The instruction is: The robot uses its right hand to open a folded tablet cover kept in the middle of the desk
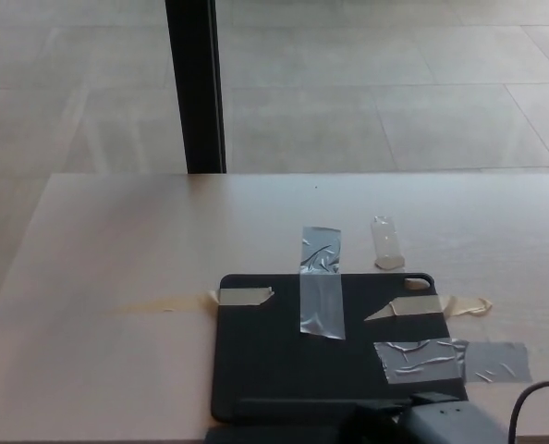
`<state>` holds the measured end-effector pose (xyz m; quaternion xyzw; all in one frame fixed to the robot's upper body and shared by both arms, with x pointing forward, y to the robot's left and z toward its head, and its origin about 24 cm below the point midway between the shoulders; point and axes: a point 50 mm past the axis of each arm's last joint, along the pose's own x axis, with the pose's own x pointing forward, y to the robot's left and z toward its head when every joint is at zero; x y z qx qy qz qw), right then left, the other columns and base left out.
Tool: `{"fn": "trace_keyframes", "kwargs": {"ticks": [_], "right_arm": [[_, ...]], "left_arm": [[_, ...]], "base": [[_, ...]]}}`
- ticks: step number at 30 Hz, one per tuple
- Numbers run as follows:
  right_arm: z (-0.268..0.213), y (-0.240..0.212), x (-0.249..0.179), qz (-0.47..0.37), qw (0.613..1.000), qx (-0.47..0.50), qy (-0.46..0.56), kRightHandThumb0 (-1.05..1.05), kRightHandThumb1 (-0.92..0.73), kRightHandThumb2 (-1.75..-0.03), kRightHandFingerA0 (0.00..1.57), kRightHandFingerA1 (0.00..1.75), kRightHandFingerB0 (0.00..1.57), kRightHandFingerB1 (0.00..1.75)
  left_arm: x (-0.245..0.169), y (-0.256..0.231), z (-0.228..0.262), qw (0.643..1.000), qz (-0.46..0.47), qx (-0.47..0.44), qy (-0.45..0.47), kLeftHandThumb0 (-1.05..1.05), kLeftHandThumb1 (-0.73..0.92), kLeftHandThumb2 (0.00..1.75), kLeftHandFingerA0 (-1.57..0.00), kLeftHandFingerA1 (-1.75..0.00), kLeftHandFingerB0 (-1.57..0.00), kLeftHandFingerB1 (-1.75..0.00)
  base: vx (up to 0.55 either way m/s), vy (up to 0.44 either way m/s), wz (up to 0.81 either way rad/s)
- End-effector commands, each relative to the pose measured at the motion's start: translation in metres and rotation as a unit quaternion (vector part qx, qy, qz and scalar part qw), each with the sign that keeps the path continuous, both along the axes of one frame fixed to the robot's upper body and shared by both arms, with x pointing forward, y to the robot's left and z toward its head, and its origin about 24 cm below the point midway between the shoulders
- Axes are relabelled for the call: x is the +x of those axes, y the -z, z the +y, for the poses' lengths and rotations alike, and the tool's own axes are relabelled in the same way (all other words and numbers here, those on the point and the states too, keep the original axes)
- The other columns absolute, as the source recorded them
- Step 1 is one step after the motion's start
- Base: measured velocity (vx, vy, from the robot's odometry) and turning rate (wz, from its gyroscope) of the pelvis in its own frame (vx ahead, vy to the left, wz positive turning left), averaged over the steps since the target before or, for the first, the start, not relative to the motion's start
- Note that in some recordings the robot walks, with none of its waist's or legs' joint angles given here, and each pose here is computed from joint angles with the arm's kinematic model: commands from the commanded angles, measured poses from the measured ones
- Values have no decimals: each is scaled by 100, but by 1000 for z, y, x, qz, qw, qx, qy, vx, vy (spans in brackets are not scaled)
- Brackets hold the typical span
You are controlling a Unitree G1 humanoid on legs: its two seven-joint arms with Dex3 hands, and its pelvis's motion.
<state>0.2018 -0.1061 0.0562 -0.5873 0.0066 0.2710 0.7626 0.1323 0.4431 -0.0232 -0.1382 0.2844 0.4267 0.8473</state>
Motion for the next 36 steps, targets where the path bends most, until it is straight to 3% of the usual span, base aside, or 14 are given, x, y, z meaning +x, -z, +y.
{"fn": "trace_keyframes", "kwargs": {"ticks": [1, 2, 7, 9, 22, 23, 24, 27, 28, 29, 31, 32, 34, 36], "right_arm": [[9, 9, -29, 27, 998, 31, -41, -80, -71, -107, 55, 66, 32, 53], [8, 9, -34, 32, 998, 37, -39, -80, -87, -66, 59, 56, 37, 40], [-2, 8, -47, 51, 997, 53, -21, -83, -89, -67, 59, 59, 35, 38], [-7, 10, -54, 53, 997, 65, -3, -82, -89, -67, 57, 59, 35, 39], [-30, 15, -65, 114, 981, 135, 83, -81, -90, -66, 60, 61, 37, 39], [-31, 10, -61, 113, 980, 143, 81, -80, -88, -66, 60, 61, 36, 39], [-34, 4, -56, 104, 978, 160, 84, -79, -88, -66, 62, 64, 35, 39], [-41, -18, -45, 77, 973, 193, 97, -77, -86, -66, 58, 58, 38, 39], [-50, -41, -31, 30, 972, 205, 111, -81, -71, -106, 58, 72, 32, 51], [-63, -68, -14, -28, 969, 214, 117, -78, -88, -67, 53, 51, 36, 37], [-74, -85, -5, -61, 966, 219, 121, -75, -71, -107, 50, 61, 33, 51], [-84, -98, 3, -100, 963, 223, 118, -75, -88, -67, 60, 49, 40, 40], [-104, -117, 13, -136, 951, 238, 145, -72, -68, -104, 58, 63, 36, 53], [-144, -143, 27, -182, 919, 274, 216, -73, -83, -65, 67, 56, 43, 40]], "left_arm": [[0, -7, 5, 1000, -11, -1, -4, -74, 75, 63, -65, -82, -40, -62], [0, -7, 5, 1000, -11, 0, -5, -74, 75, 62, -66, -83, -40, -62], [2, -8, 6, 1000, -14, 1, -8, -78, 57, 91, -64, -81, -38, -65], [3, -9, 6, 1000, -16, 1, -9, -75, 75, 63, -67, -83, -39, -62], [3, -8, 6, 1000, -12, 2, -6, -78, 57, 90, -65, -81, -39, -65], [2, -8, 6, 1000, -16, -2, -7, -75, 75, 63, -64, -82, -39, -62], [-1, -7, 6, 1000, -15, -4, -7, -78, 56, 90, -63, -81, -38, -65], [-4, -6, 6, 1000, -16, -6, -12, -76, 74, 62, -67, -84, -39, -62], [-6, -5, 7, 1000, -11, -5, -13, -75, 75, 62, -65, -83, -39, -61], [-8, -5, 7, 1000, -7, -3, -14, -75, 74, 62, -64, -82, -40, -62], [-11, -4, 7, 1000, 0, -2, -14, -75, 75, 63, -65, -83, -40, -62], [-12, -3, 7, 1000, 6, 2, -9, -75, 76, 63, -67, -84, -40, -63], [-16, -2, 7, 1000, 9, 1, -10, -75, 75, 62, -67, -84, -40, -63], [-20, 0, 8, 1000, 7, -6, -22, -75, 74, 62, -66, -85, -41, -63]], "base": [[0, 0, 0], [0, 0, 0], [0, 0, 0], [0, 0, 0], [0, 0, 0], [0, 0, 0], [0, 0, 0], [0, 0, 0], [0, 0, 0], [0, 0, 0], [0, 0, 0], [0, 0, 0], [0, 0, 0], [0, 0, 0]]}}
